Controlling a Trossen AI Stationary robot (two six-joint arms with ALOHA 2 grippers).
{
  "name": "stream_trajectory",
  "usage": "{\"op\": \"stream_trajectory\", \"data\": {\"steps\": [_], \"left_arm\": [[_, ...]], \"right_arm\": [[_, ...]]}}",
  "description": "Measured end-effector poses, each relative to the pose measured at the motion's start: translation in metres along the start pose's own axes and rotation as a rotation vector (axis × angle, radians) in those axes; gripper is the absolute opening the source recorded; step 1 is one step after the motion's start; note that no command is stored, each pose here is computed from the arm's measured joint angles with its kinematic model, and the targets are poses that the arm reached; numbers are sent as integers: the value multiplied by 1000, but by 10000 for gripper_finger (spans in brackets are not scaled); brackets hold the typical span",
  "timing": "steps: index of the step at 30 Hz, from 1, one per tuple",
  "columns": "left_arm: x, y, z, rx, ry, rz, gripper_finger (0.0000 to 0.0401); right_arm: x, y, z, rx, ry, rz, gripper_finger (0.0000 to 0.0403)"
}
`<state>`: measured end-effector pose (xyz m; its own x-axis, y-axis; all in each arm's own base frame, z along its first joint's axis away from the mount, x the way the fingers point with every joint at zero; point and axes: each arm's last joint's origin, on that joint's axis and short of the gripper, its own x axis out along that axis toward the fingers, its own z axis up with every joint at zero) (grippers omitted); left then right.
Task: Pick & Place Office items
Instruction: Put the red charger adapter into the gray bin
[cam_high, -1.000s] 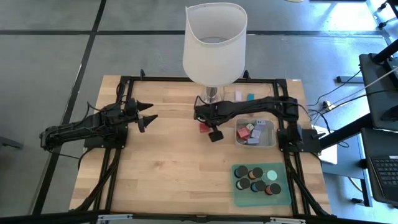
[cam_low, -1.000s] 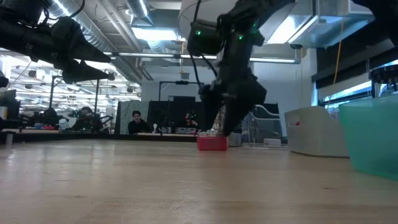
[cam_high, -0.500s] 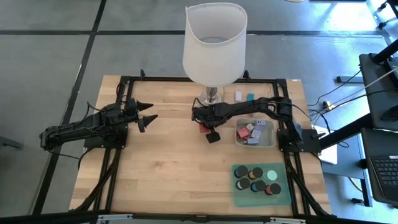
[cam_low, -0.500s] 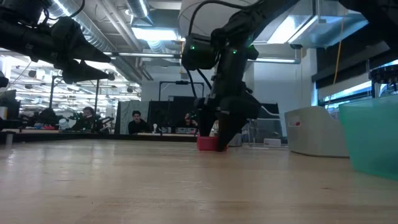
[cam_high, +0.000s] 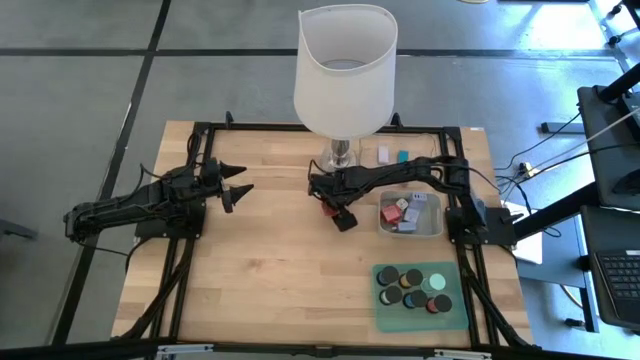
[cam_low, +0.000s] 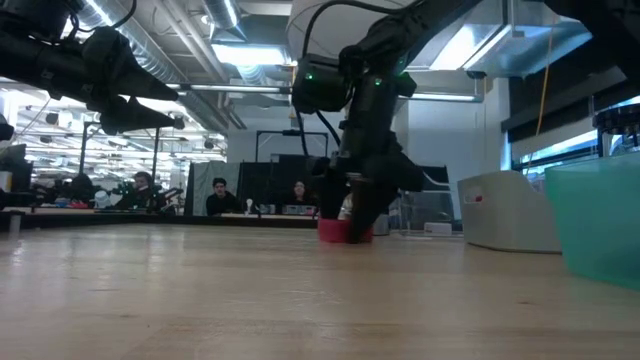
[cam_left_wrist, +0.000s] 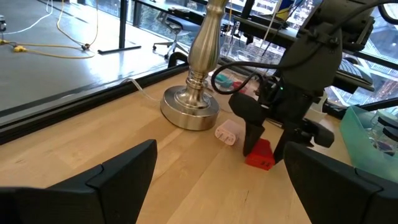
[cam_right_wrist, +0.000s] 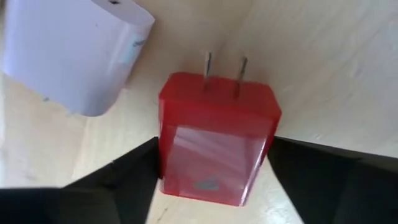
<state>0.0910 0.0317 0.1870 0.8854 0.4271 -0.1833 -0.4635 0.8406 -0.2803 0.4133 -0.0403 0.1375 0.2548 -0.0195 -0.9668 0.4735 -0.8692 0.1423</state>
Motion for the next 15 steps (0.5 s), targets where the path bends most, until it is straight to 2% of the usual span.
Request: {"op": "stream_trajectory", "data": {"steps": [6, 12, 15], "left_arm": [[0, 0, 0, 0, 0, 0, 347], [0, 0, 0, 0, 0, 0, 347], [0, 0, 0, 0, 0, 0, 347]], "right_arm": [[0, -2, 1, -57, -8, -28, 214], [-9, -1, 2, -106, -17, -28, 212], [-39, 3, -6, -113, -21, 52, 219]]}}
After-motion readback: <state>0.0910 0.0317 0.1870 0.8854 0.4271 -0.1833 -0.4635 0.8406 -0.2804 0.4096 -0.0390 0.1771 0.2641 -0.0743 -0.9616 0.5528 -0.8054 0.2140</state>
